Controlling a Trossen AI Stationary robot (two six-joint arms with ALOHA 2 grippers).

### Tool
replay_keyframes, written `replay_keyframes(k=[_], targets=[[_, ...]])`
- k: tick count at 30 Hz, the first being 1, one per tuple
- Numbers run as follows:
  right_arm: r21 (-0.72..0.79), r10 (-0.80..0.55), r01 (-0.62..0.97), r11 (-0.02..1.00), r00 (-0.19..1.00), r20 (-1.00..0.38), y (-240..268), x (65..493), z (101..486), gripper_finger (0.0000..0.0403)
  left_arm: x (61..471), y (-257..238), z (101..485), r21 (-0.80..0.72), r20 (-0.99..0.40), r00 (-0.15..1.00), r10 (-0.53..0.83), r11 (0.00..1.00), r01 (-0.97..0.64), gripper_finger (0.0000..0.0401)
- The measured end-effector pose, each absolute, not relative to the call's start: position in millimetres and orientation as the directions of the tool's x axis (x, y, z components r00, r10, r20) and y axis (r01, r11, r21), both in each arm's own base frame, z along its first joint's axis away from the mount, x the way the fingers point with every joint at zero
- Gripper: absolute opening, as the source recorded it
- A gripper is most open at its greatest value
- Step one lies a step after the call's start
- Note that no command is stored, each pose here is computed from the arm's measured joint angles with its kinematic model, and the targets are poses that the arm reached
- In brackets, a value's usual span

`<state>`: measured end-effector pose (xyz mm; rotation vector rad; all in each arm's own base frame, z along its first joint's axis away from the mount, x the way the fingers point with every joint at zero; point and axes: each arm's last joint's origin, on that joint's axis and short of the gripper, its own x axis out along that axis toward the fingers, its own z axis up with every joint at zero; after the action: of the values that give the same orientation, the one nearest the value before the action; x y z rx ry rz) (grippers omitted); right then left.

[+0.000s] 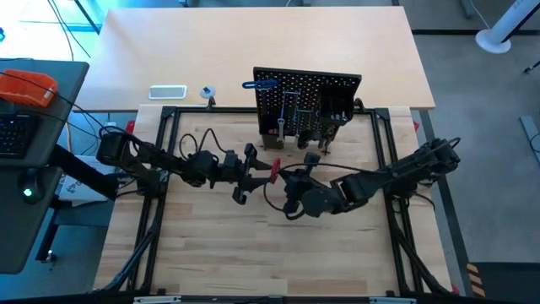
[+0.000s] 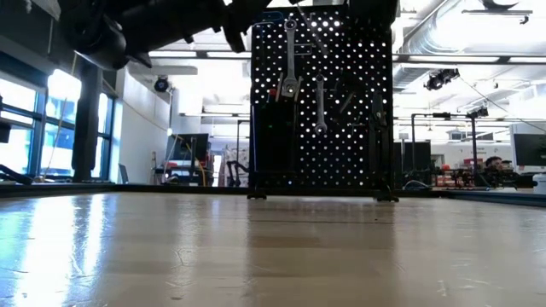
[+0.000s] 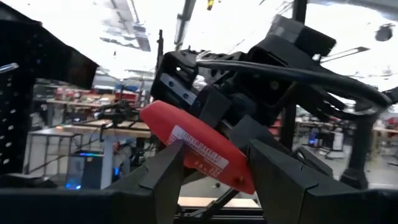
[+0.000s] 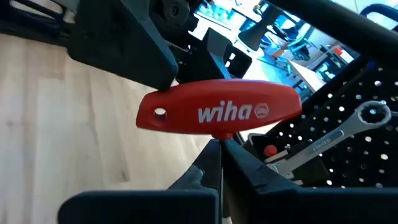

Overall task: Hang tools onto peg board
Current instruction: Put the T-handle wrench on the pegboard

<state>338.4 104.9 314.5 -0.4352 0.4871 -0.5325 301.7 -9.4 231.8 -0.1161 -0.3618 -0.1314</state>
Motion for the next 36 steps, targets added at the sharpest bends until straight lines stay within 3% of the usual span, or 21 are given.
replay_keyframes(k=[6,26,36], targets=[[-0.529,-0.587,0.376,0.761,0.746,-0.315,102,342,313,0.0,306,-8,233,-0.125,0.334,0.942,-0.013,0.99,0.058,0.0173],[-0.525,-0.592,0.38,0.762,0.737,-0.326,105,339,310,0.0,309,-15,237,-0.097,0.305,0.952,-0.041,0.993,0.073,0.0173],[-0.533,-0.628,0.416,0.737,0.714,-0.31,104,338,310,0.0,305,-16,243,-0.016,0.28,0.96,0.003,1.0,0.002,0.0173]])
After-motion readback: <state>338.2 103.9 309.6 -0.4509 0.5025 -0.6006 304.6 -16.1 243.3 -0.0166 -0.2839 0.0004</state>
